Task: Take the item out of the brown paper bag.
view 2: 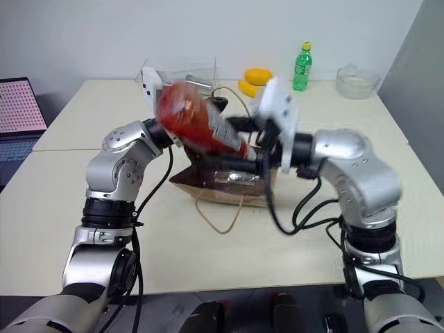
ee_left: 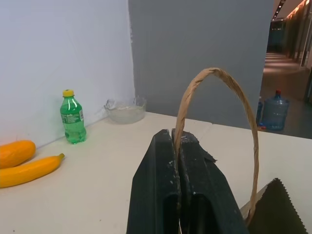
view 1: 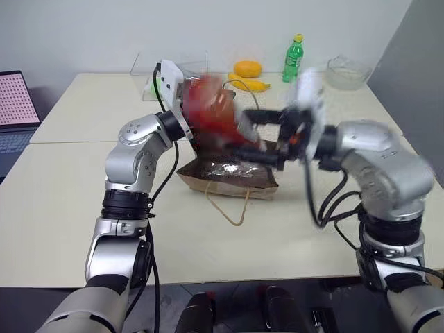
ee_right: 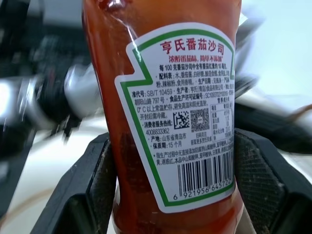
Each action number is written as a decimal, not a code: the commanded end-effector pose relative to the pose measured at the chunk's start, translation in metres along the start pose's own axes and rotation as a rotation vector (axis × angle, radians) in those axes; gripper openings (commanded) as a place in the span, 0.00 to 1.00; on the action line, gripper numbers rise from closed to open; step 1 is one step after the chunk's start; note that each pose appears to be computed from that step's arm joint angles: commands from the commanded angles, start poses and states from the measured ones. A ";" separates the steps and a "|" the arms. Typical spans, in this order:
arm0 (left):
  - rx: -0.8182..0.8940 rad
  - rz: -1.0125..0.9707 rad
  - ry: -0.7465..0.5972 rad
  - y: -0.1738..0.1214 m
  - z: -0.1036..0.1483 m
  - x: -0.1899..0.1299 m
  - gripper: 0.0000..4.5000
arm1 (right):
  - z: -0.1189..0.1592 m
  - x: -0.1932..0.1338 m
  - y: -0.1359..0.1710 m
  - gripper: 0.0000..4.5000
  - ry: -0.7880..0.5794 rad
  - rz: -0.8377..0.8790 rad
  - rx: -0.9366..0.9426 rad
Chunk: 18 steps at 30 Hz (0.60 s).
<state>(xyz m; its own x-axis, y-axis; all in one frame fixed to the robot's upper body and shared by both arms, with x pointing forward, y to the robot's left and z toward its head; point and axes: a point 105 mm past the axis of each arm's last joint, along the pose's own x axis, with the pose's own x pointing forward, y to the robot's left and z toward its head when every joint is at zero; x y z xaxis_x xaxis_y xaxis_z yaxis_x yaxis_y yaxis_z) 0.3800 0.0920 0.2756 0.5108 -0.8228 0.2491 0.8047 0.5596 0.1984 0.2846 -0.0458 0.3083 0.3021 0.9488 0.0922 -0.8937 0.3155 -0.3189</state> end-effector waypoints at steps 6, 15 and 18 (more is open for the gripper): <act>0.028 0.008 -0.033 0.002 0.012 0.000 0.00 | -0.003 -0.086 -0.064 0.67 0.244 -0.410 -0.240; 0.027 -0.014 -0.031 -0.001 0.010 0.005 0.00 | -0.125 -0.168 -0.117 0.67 0.884 -0.571 -0.508; 0.029 -0.019 -0.031 -0.002 0.010 0.005 0.00 | -0.154 -0.180 -0.117 0.67 0.993 -0.504 -0.541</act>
<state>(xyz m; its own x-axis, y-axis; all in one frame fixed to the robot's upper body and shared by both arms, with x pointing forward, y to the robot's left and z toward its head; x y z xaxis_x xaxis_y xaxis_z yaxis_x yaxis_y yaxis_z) 0.3823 0.0871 0.2696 0.5059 -0.8293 0.2372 0.8159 0.5493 0.1804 0.3827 -0.2550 0.1664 0.8819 0.2263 -0.4136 -0.4713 0.4439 -0.7621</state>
